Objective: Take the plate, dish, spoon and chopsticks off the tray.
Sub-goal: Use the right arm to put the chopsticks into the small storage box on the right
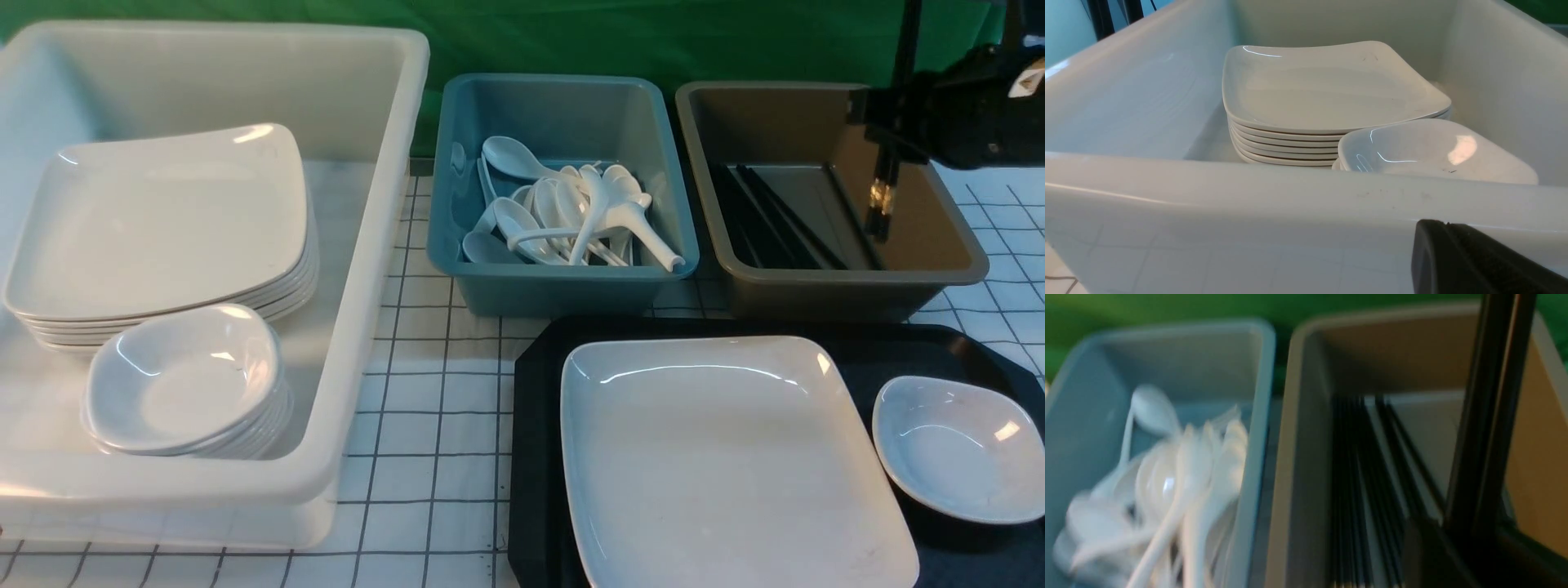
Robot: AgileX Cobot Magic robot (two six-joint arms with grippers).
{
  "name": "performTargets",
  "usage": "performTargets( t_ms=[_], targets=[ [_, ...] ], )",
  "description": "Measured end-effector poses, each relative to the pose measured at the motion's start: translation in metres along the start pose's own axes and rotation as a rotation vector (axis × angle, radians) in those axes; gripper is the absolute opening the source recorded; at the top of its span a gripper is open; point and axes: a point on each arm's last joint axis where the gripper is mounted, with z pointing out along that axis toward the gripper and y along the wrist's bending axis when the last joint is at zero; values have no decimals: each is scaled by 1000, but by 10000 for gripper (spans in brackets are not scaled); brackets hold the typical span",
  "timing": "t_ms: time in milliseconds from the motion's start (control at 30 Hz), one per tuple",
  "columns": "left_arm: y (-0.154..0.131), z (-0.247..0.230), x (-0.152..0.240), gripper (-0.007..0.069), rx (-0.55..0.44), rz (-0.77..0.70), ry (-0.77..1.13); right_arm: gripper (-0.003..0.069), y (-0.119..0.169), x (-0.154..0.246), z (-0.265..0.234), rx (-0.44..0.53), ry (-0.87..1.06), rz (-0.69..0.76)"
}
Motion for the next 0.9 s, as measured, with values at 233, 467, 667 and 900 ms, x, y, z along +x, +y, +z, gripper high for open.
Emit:
performTargets(
  t_ms=[233,467,667,900],
  targets=[
    [0,0,0,22,0,0,0,198,-8,35,67,6,-37,34],
    [0,0,0,22,0,0,0,273,-13,63,88,32,87,133],
    [0,0,0,22,0,0,0,278,-14,71,83,59,204,179],
    [0,0,0,22,0,0,0,272,-8,46,47,53,215,169]
  ],
)
